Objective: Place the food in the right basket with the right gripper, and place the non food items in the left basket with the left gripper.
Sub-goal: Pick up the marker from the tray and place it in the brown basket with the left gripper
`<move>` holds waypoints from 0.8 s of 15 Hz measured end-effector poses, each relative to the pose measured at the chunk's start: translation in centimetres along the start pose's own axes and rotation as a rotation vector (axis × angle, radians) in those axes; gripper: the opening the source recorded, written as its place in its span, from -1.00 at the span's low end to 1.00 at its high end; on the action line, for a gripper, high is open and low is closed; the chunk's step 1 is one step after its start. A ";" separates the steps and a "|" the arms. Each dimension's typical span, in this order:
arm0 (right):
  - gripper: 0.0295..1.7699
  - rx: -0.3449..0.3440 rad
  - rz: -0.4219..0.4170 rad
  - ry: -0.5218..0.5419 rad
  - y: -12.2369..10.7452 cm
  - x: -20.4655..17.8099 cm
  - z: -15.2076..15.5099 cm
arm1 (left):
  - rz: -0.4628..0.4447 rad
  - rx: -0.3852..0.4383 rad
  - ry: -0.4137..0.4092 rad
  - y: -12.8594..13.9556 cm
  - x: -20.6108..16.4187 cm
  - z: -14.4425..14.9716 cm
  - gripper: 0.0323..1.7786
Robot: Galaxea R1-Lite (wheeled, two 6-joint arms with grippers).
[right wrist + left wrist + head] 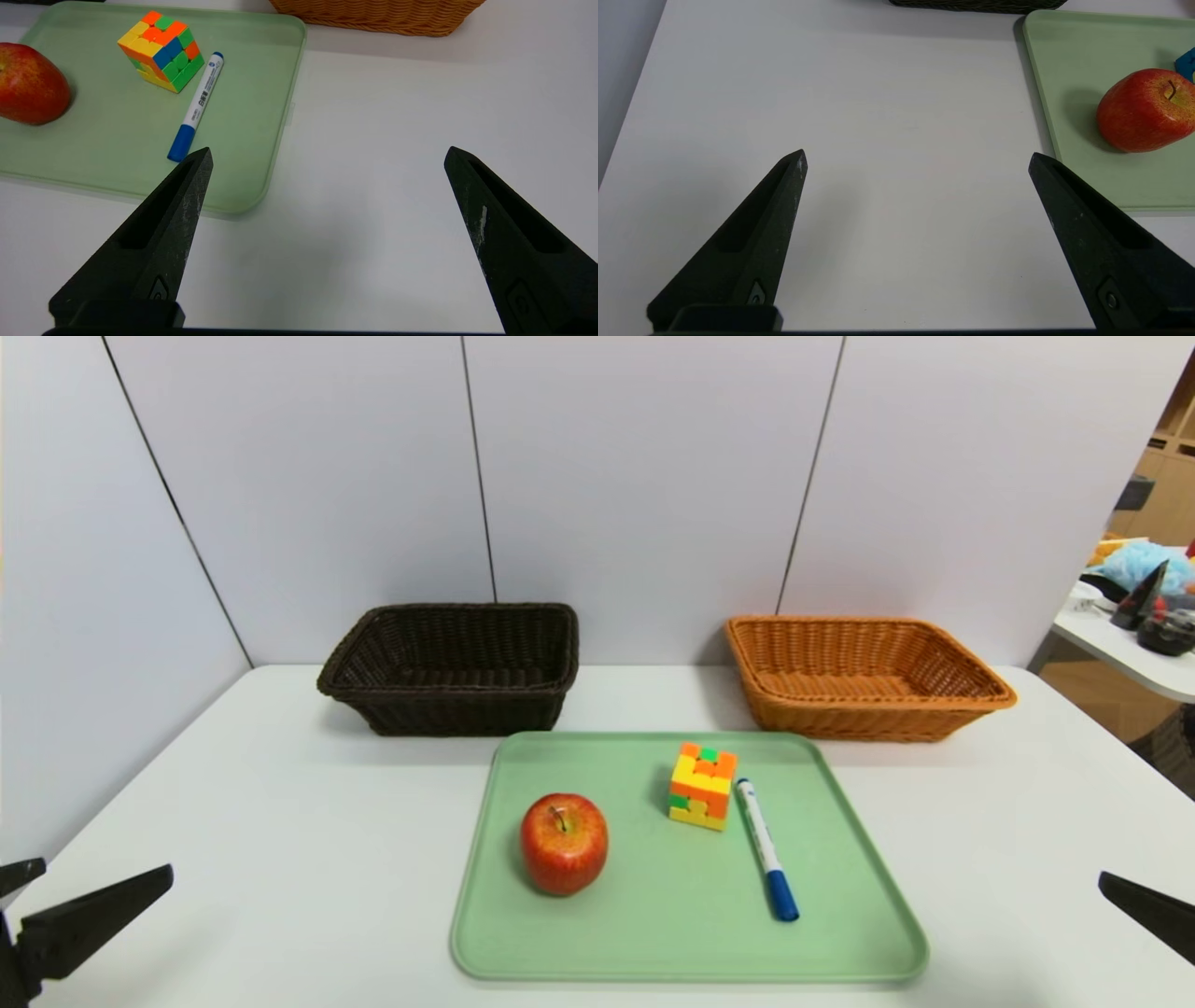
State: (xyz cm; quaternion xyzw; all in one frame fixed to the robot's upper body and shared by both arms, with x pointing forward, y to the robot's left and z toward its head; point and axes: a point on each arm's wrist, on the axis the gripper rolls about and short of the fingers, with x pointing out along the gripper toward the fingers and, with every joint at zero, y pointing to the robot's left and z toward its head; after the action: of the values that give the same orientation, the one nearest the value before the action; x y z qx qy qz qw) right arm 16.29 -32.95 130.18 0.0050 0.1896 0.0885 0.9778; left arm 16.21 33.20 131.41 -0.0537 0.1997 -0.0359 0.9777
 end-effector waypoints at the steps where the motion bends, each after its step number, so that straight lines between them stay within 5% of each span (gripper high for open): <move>1: 0.93 0.002 0.001 0.016 -0.1 0.9 1.1 | 0.004 -0.006 0.027 0.0 1.0 0.9 0.90; 8: 0.93 0.007 0.130 0.113 -0.1 5.8 5.0 | 0.005 -0.023 0.147 0.4 7.2 5.4 0.90; 12: 0.93 -0.024 0.245 0.129 1.1 6.8 5.6 | -0.160 -0.022 0.199 -0.2 9.2 6.1 0.90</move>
State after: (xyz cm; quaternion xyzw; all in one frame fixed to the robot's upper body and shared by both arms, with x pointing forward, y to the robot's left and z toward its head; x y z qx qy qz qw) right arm 24.35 -30.57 132.93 0.0108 0.2491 0.2094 0.9455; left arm 27.06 32.73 133.46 -0.0763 0.2912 -0.1169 0.9464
